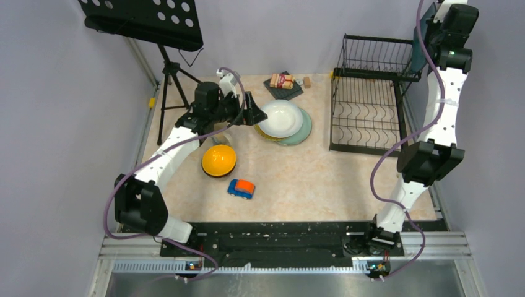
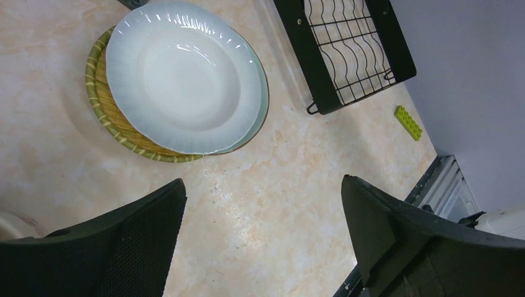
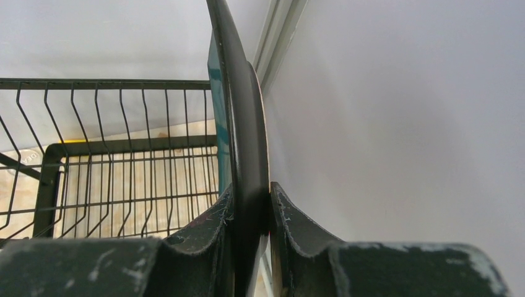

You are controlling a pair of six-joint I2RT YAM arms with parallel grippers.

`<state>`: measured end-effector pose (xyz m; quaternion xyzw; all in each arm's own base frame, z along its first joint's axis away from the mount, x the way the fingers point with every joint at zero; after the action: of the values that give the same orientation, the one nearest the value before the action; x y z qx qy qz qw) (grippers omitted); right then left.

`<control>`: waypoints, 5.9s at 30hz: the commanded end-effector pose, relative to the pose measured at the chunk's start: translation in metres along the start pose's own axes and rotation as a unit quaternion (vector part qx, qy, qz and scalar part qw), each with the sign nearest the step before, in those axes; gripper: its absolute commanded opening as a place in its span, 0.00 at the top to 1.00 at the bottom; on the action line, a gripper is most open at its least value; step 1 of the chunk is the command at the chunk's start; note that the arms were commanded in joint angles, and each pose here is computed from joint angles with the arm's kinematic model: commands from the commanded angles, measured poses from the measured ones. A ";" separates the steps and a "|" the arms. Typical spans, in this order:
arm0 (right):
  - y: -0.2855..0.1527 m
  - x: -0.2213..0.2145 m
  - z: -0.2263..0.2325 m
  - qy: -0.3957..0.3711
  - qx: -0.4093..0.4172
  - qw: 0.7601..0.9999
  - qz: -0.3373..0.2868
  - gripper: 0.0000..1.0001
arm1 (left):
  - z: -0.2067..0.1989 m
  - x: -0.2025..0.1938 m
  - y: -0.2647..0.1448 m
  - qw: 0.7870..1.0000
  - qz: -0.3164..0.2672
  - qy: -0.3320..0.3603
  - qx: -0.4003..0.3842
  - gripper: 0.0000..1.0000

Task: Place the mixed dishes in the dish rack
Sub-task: Insert the plate into the dish rack, then pick up the plate at the center of the board.

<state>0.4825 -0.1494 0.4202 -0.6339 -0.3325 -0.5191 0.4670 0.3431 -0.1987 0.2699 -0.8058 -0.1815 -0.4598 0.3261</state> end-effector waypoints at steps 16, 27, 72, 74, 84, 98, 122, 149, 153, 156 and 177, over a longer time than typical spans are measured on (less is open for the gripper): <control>0.004 0.040 -0.004 -0.016 -0.001 0.996 -0.086 1.00 | 0.000 0.017 0.000 1.000 -0.022 0.014 -0.008 0.01; 0.023 0.021 -0.004 -0.016 -0.009 0.998 -0.054 1.00 | 0.002 0.021 0.001 1.000 -0.017 0.014 -0.006 0.01; -0.009 0.033 -0.013 0.063 -0.043 0.995 -0.058 0.23 | 0.004 0.019 -0.001 1.000 -0.026 0.008 0.009 0.01; -0.015 0.040 -0.013 0.072 -0.036 0.994 -0.067 0.21 | 0.005 0.021 -0.004 0.999 -0.034 0.011 0.021 0.01; -0.065 0.081 -0.013 0.110 -0.012 0.984 -0.138 0.20 | 0.011 0.021 -0.013 0.998 -0.055 -0.011 0.038 0.01; -0.153 0.022 0.048 0.243 0.214 0.942 -0.090 0.20 | 0.028 0.032 -0.035 0.989 -0.100 -0.047 0.095 0.01; -0.241 -0.194 0.130 0.362 0.372 0.835 0.181 0.21 | 0.045 -0.018 0.056 0.991 0.093 -0.016 0.096 0.10; -0.216 -0.223 0.132 0.356 0.323 0.837 0.263 0.34 | 0.088 -0.051 0.130 0.985 0.101 -0.073 0.116 0.41; -0.215 -0.225 0.131 0.357 0.319 0.837 0.265 0.34 | 0.092 -0.049 0.134 0.986 0.086 -0.076 0.124 0.45; -0.214 -0.227 0.131 0.359 0.316 0.836 0.269 0.34 | 0.094 -0.049 0.136 0.986 0.078 -0.078 0.125 0.47; -0.208 -0.237 0.133 0.361 0.305 0.831 0.292 0.35 | 0.103 -0.070 0.152 0.987 0.053 -0.113 0.101 0.51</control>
<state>0.2791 0.0601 0.2292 -0.3002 -0.0686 -0.4194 0.8540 0.4545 -0.2336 0.1087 -0.8230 -0.2021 -0.3075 0.4328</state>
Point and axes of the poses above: each gripper's point midway between its finger pads, its own y axis out along the fingers, its own z axis along the line the jaws close on, x = y × z, the point moved 5 cm from there along -y, back along the fingers, and after that the axes turned 12 degrees about y, right-handed, at the moved point
